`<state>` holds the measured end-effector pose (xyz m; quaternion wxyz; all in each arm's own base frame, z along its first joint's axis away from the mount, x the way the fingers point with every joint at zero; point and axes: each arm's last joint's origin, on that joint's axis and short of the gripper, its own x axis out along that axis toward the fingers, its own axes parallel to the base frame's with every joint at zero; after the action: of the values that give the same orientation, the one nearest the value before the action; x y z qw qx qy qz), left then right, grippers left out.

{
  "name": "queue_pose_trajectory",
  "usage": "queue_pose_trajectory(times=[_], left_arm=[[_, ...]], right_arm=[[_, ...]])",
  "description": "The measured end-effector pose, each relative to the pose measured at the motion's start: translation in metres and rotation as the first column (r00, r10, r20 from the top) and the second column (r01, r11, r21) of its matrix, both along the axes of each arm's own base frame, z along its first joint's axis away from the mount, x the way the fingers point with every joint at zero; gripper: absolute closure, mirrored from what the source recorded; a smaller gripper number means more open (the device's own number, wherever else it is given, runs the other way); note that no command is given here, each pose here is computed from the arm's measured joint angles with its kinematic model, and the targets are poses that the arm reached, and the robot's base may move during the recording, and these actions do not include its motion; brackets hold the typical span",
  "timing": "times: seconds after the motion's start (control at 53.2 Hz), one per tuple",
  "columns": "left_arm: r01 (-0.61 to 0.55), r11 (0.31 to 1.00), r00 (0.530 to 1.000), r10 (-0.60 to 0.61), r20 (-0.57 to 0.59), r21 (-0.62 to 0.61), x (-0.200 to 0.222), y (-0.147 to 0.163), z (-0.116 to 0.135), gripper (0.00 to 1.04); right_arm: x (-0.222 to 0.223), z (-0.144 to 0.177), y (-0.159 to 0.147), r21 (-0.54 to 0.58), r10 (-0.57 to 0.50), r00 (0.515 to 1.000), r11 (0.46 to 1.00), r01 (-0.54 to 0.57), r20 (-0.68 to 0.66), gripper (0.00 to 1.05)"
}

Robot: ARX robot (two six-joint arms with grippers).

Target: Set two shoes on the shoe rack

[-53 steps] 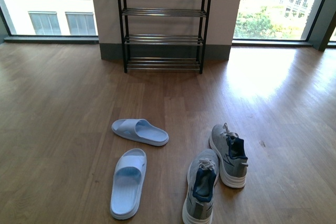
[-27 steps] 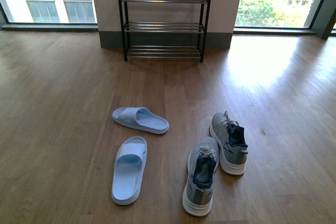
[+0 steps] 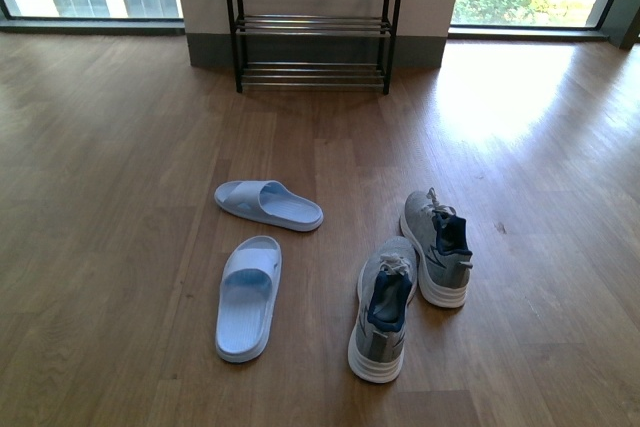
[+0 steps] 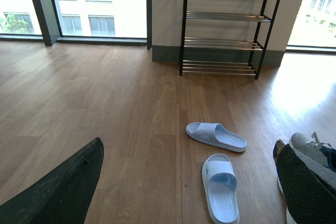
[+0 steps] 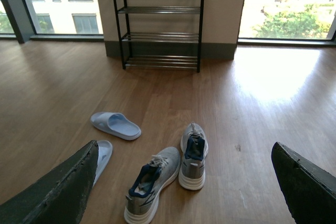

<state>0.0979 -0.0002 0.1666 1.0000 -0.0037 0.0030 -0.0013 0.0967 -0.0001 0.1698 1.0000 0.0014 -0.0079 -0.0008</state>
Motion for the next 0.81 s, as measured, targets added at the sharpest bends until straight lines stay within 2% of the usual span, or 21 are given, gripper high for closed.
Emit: queue_pose_trajectory(times=[0.808], left_arm=[[0.000, 1.000, 1.000, 0.000, 0.000, 0.000, 0.0000, 0.0000, 0.0000, 0.09]], right_arm=[[0.0000, 0.0000, 0.0000, 0.000, 0.000, 1.000, 1.000, 0.000, 0.000, 0.09]])
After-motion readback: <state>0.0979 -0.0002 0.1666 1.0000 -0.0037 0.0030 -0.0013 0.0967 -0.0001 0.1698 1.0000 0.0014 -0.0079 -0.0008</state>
